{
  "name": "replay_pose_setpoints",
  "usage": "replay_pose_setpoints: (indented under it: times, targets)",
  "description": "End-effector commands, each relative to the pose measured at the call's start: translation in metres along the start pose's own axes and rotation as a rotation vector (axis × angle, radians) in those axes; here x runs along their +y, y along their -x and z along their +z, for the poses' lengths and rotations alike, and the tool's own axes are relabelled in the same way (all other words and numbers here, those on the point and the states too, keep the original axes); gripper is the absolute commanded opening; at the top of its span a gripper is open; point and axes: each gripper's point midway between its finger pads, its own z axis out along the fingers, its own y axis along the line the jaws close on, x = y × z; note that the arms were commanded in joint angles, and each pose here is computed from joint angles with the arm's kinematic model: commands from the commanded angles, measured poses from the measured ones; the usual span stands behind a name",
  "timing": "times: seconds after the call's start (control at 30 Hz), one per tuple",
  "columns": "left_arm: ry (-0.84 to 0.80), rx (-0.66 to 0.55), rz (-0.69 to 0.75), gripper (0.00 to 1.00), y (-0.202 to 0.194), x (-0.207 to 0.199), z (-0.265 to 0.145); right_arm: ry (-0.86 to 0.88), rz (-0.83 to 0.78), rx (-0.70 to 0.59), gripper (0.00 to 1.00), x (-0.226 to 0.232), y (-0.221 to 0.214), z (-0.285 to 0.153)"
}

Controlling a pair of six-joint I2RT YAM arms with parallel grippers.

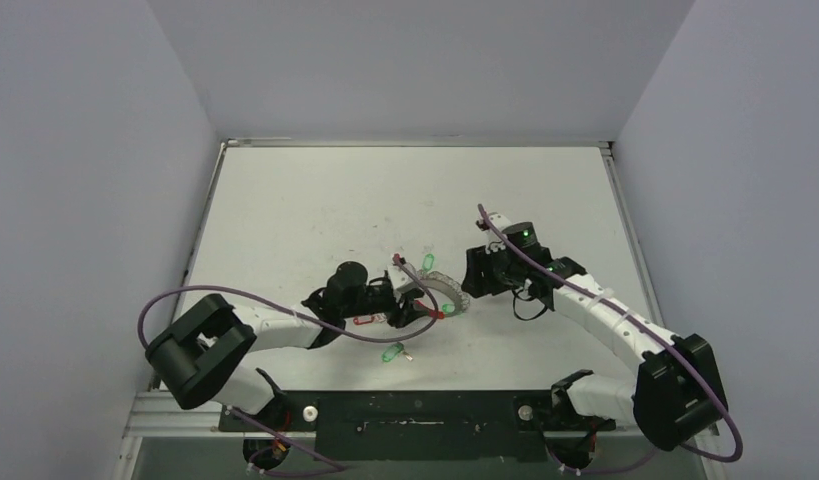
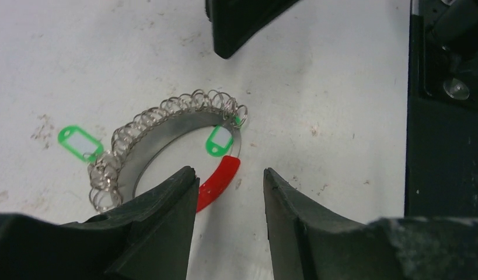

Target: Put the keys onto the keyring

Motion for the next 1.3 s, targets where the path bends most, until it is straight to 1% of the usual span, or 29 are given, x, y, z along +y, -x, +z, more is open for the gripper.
replay_pose_setpoints:
  times: [0.0, 0.07, 0.2, 0.37, 0.47, 0.6, 0.8, 1.27]
  targets:
    - [-0.13, -0.129, 0.271, 0.43, 0.032, -0.017, 0.03, 0.093, 0.01, -0.165, 0.53, 0.002, 0.024, -0.016]
    - [-0.14, -0.132, 0.291, 0.42, 0.03, -0.016, 0.044, 0.091, -0.017, -0.213, 0.54, 0.001, 0.026, -0.021]
    - [-0.144, -0.148, 0.297, 0.37, 0.029, -0.009, 0.067, 0.083, -0.067, -0.312, 0.54, 0.001, 0.03, -0.034]
    - [-0.141, -0.146, 0.318, 0.3, 0.025, 0.001, 0.086, 0.04, -0.094, -0.375, 0.53, -0.005, 0.029, -0.047]
    - [-0.146, -0.129, 0.328, 0.25, 0.019, 0.003, 0.092, 0.022, -0.09, -0.377, 0.52, -0.008, 0.025, -0.049]
    - [-0.182, -0.115, 0.333, 0.24, 0.011, 0.0, 0.098, 0.022, -0.083, -0.359, 0.52, -0.009, 0.02, -0.047]
    - [-0.225, -0.1, 0.333, 0.24, -0.002, -0.005, 0.104, 0.029, -0.08, -0.34, 0.52, -0.008, 0.019, -0.043]
    - [-0.236, -0.07, 0.351, 0.24, -0.02, -0.003, 0.116, 0.031, -0.079, -0.338, 0.52, -0.008, 0.018, -0.044]
